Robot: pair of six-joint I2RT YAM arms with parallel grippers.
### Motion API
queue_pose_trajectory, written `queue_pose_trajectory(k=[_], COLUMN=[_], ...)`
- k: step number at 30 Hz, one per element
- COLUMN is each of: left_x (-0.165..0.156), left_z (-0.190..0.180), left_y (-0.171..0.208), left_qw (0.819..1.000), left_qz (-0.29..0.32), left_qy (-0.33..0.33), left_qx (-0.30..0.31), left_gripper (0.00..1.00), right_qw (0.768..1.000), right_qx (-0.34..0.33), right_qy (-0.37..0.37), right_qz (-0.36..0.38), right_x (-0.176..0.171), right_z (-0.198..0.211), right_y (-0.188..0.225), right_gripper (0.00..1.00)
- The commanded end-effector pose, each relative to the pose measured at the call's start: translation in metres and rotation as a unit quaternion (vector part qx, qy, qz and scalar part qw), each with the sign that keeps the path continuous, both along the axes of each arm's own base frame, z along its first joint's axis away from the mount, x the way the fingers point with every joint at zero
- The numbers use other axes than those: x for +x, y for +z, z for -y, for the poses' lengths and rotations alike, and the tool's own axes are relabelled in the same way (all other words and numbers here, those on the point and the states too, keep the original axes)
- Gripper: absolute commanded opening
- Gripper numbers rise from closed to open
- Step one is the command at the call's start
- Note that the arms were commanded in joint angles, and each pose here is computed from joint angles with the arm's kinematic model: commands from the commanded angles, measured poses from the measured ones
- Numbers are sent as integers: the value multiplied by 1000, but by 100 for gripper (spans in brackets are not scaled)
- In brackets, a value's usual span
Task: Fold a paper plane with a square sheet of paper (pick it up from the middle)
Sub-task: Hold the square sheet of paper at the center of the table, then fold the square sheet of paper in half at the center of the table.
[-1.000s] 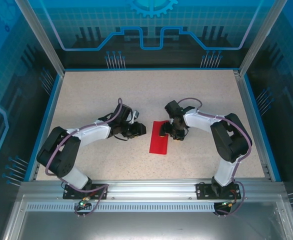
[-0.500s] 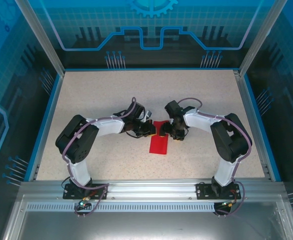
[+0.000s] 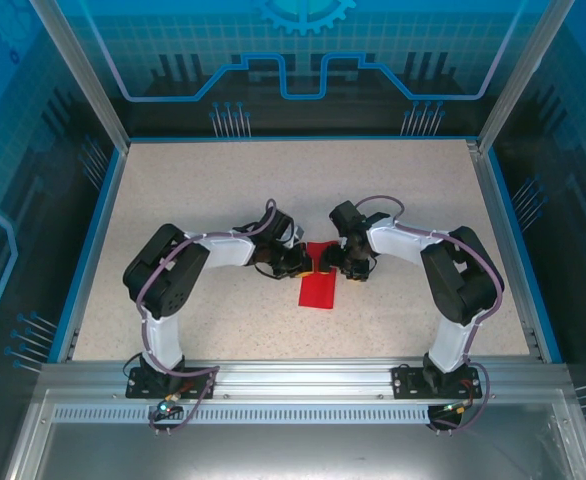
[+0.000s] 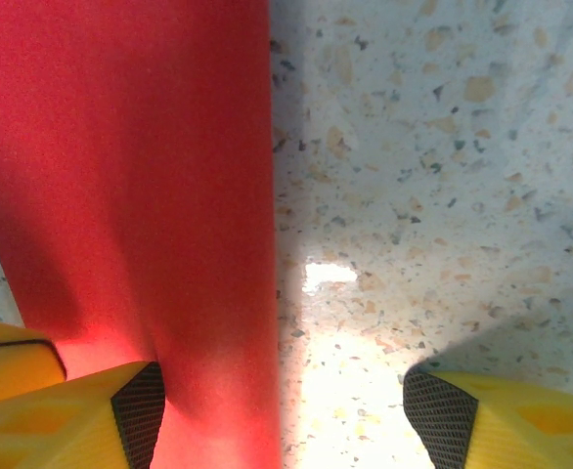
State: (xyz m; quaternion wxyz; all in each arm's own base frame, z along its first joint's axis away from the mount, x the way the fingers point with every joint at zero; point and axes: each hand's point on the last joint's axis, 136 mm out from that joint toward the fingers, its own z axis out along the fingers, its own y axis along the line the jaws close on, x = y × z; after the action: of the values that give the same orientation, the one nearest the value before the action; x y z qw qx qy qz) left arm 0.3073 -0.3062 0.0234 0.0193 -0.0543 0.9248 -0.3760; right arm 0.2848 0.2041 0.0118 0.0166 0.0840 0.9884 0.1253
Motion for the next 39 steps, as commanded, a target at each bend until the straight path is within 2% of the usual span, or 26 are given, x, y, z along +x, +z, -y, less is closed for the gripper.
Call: queue_pose_trajectory(k=[1,7,11,14,19,22,25,30,39], left_x=[-3,-14,-19,-20,-20,-21,-21,-22,-24], left_z=[-3,-17,-22,-24,-24,-25,-25,-26,-27], left_y=[-13,-33,-41,-44,-46,-47,-47,-49,-50], left_qw=[999,997,996,996,996,996,996,995,995], left_qz=[-21,-38,-41,-42,-44,-44,-43,-45,-48], left_qy=[4,12,7,6,4,2,2,1,0], left_qx=[28,60,73,78,80,82,83,85,89], left_gripper=[0,0,0,0,0,0,0,0,0], right_qw=[997,999,1000,996,978,967,961,963,968], right_qx=[-56,-33,-1,53,169,223,256,257,244], right_qy=[5,12,19,10,6,20,28,32,21], right_qz=[-55,-33,15,68,123,125,101,73,44], right_x=[-29,-18,0,14,16,12,3,-3,-13], right_z=[18,8,-1,-6,-12,-26,-39,-46,-33], right_y=[-49,-34,0,36,77,85,72,48,13], right_gripper=[74,75,76,76,50,23,0,0,0])
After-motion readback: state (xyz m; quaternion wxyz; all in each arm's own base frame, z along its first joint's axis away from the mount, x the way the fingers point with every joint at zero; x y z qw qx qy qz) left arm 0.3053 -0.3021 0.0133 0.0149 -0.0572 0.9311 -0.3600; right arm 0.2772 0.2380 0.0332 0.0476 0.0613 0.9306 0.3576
